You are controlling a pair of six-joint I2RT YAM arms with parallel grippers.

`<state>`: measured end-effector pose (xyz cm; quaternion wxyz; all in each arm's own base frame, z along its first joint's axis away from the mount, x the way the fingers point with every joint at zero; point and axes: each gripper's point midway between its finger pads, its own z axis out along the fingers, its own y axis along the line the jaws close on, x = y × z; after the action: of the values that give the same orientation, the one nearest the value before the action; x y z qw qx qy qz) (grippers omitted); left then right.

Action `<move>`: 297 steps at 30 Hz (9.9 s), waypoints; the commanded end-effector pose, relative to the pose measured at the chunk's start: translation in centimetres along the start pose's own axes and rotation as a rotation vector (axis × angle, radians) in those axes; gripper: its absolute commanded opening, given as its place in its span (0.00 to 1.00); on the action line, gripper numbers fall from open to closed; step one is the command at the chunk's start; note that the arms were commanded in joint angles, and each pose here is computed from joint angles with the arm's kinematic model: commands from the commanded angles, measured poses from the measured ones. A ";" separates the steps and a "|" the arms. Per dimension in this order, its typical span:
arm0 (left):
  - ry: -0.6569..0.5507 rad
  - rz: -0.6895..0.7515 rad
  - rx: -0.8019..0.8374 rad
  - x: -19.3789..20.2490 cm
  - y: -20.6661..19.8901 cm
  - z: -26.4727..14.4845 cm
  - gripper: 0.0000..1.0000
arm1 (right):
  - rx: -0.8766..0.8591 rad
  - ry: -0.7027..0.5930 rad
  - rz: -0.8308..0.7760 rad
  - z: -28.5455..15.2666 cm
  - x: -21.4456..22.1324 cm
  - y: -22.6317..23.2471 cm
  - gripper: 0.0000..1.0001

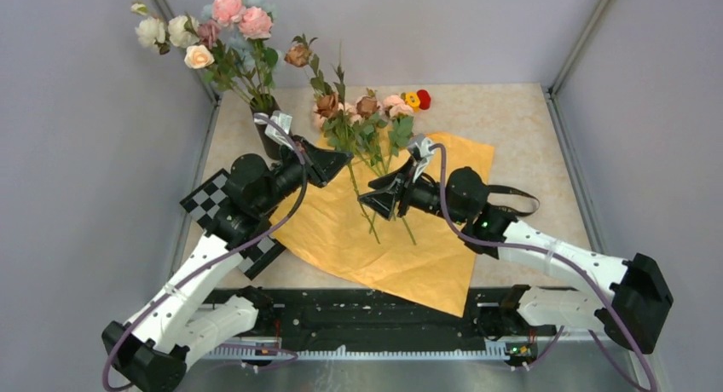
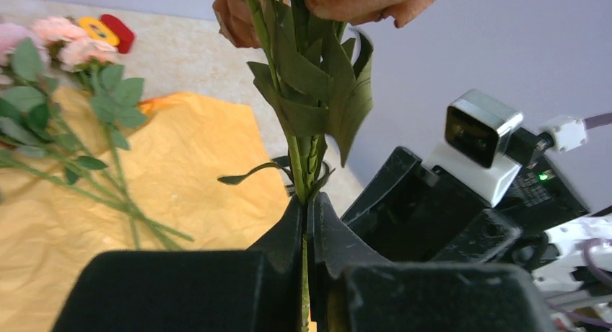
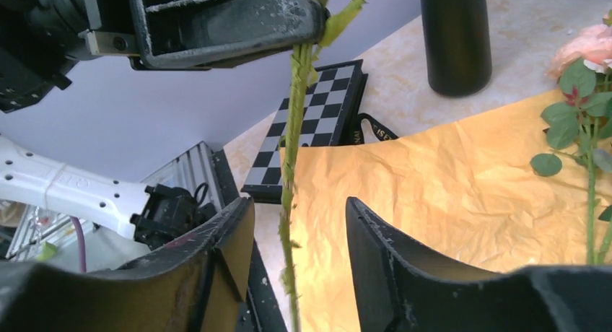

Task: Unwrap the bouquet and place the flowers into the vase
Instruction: Pick up the fake flower from the wrapping paper, then insert the fake flower into the vase, then pick up the fake flower from the wrapping paper.

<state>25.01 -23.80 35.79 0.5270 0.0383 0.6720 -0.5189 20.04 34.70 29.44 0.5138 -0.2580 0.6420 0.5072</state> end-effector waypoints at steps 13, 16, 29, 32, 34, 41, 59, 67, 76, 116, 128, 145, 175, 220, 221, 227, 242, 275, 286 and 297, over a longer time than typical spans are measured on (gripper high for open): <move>-0.042 0.771 -0.349 -14.0 2.2 0.0 0.00 | 0.351 -0.018 -0.092 -4.1 -1.8 -4.7 0.80; -0.151 0.851 -0.377 -17.8 3.2 0.2 0.00 | 0.435 -0.009 -0.103 -5.0 -1.7 -6.1 0.82; -0.402 0.999 -0.451 -29.3 5.4 1.4 0.00 | 0.582 -0.044 -0.074 -7.2 -2.5 -10.0 0.86; -0.432 1.000 -0.466 -30.7 7.1 0.9 0.00 | 0.594 -0.063 -0.036 -7.7 -2.6 -10.8 0.86; -0.458 0.999 -0.476 -31.6 8.1 0.5 0.00 | 0.601 -0.069 -0.032 -7.8 -2.7 -11.0 0.86; -0.468 0.964 -0.457 -32.4 11.3 0.6 0.00 | 0.617 -0.061 -0.035 -8.1 -2.9 -11.1 0.86; -0.414 0.888 -0.472 -30.3 17.3 2.4 0.00 | 0.587 -0.094 -0.036 -8.5 -4.2 -10.1 0.83; -0.398 0.891 -0.498 -29.2 18.8 2.2 0.00 | 0.567 -0.116 -0.052 -8.8 -4.7 -9.5 0.83; -0.370 0.878 -0.508 -27.5 20.7 2.2 0.00 | 0.559 -0.133 -0.055 -9.3 -5.1 -9.2 0.83; -0.206 0.730 -0.615 -18.8 28.6 0.6 0.00 | 0.548 -0.150 -0.028 -9.7 -4.3 -9.0 0.82; -0.160 0.726 -0.633 -17.5 29.6 0.2 0.11 | 0.547 -0.151 -0.024 -9.6 -4.0 -9.2 0.82; -0.155 0.720 -0.641 -17.2 28.2 -0.7 0.39 | 0.529 -0.154 -0.029 -9.4 -4.2 -8.9 0.83; -0.034 0.422 -0.515 -10.6 17.7 -5.7 0.94 | 0.717 0.042 0.030 -9.5 0.0 -12.6 0.71; 0.152 0.436 -0.738 -3.5 19.8 -9.2 0.94 | 0.917 0.298 0.475 3.1 17.9 -19.3 0.35; 0.153 0.437 -0.738 -3.5 19.8 -9.3 0.94 | 0.916 0.298 0.475 3.2 18.0 -19.3 0.35; 0.153 0.439 -0.741 -3.5 19.8 -9.3 0.94 | 0.922 0.302 0.471 3.2 18.5 -19.7 0.34; 0.151 0.443 -0.749 -3.6 19.9 -9.4 0.94 | 0.962 0.284 0.461 3.2 19.0 -20.7 0.28; 0.149 0.456 -0.759 -3.6 19.9 -9.6 0.94 | 0.963 0.055 0.621 2.0 14.9 -20.2 0.00; 0.151 0.448 -0.750 -3.4 19.9 -9.4 0.94 | 0.835 -0.093 0.622 1.5 10.8 -18.6 0.00; 0.151 0.433 -0.730 -3.2 19.8 -9.1 0.95 | 0.810 -0.202 0.567 -0.5 7.3 -18.1 0.00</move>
<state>31.91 -5.97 23.05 0.5322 0.0216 0.8393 -0.1087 31.61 29.95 11.44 0.4244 0.1898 0.8208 0.3320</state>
